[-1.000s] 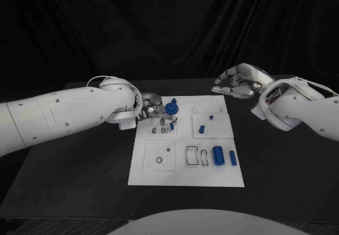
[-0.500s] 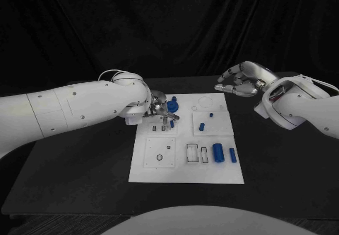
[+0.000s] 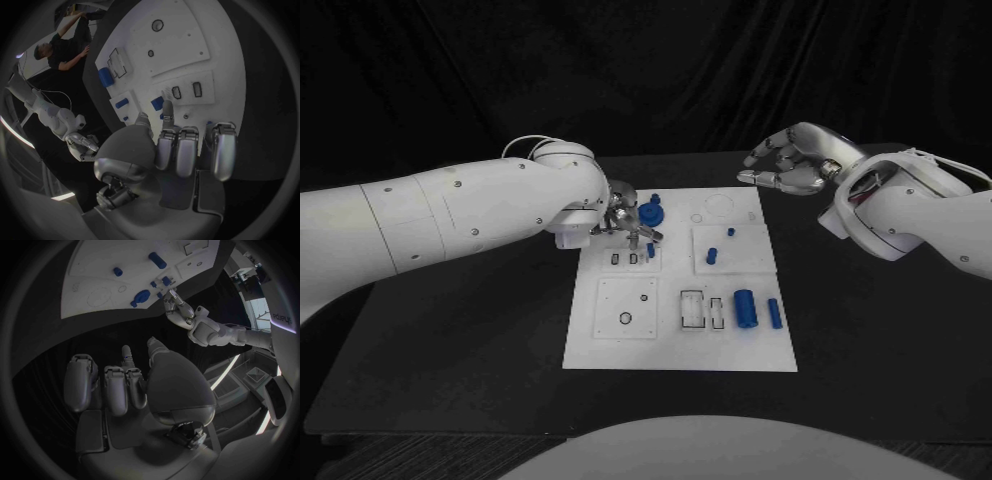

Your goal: Assemble the parts on the task board

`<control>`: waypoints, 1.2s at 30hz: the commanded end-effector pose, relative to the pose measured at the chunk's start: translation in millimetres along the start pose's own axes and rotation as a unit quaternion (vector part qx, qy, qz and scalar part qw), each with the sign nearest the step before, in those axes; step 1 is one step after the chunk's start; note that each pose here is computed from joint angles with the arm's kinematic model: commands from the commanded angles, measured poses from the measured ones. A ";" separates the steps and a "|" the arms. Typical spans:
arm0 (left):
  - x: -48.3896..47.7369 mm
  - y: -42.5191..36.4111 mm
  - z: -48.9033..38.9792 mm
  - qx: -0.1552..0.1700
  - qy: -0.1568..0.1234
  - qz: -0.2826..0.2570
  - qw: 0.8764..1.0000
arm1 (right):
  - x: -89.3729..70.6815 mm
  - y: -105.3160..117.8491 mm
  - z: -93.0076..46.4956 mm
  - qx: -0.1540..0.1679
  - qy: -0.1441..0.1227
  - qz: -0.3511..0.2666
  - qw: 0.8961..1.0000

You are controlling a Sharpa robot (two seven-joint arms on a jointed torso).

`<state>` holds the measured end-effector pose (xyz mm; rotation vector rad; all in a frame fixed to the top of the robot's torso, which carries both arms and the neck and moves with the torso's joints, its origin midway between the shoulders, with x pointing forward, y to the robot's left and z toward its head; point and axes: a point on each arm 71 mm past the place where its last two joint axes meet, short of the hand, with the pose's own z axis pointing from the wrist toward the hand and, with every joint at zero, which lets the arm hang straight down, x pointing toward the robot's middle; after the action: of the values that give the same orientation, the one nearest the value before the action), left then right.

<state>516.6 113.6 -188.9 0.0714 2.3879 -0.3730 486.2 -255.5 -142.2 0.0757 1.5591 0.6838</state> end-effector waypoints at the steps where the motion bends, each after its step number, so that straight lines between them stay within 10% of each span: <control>1: -0.2 -2.4 0.8 0.003 0.009 0.006 1.000 | 2.1 -1.6 0.0 0.008 0.007 0.000 1.000; 36: 2.7 -10.0 13.3 0.011 0.029 0.015 0.999 | 7.7 -2.1 1.8 0.007 0.015 0.000 1.000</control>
<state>523.3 102.5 -196.5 0.1095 2.4234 -0.3733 487.7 -252.6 -148.1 0.0705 1.5825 0.6851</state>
